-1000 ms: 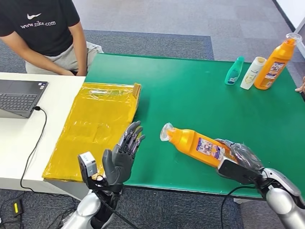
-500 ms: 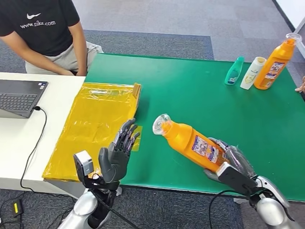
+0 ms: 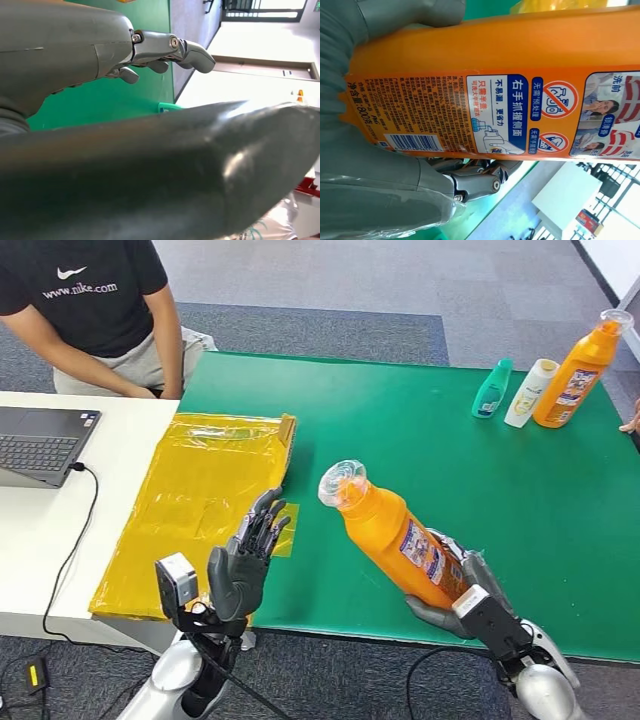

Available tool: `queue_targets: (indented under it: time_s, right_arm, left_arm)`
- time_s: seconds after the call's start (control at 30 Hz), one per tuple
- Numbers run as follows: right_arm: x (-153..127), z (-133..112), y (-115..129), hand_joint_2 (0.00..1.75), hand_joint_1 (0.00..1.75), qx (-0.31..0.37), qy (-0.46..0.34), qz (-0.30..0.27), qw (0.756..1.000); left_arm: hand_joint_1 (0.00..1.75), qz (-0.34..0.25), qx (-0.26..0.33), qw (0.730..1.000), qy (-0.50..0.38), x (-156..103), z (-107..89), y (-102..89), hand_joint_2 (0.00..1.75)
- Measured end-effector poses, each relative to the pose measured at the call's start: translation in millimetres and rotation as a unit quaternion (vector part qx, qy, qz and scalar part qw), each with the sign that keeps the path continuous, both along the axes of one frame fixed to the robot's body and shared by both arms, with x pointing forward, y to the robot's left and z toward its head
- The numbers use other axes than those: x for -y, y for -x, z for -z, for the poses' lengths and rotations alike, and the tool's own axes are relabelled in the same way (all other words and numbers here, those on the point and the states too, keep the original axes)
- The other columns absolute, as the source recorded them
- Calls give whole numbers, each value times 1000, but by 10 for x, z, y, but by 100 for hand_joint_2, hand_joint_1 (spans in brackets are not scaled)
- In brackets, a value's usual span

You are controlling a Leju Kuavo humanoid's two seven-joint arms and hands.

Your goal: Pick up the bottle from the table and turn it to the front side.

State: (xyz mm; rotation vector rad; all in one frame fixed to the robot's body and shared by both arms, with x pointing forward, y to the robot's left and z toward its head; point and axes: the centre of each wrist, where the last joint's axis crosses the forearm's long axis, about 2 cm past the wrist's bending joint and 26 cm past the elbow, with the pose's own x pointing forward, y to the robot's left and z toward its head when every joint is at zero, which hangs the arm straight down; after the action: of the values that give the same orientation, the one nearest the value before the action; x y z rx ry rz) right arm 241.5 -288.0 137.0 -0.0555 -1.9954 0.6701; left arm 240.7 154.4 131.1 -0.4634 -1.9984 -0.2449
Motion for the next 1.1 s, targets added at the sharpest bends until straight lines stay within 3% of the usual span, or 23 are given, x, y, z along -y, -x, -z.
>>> queue_targets:
  time_s: [0.4,1.1]
  right_arm:
    - [-289,26,24,175,175,-8,-62,-20,998]
    - [-503,207,75,175,175,-47,-71,-52,995]
  left_arm:
    - [0,9,1,1000,-11,19,-55,-51,0]
    - [0,25,15,999,-27,46,-166,-154,0]
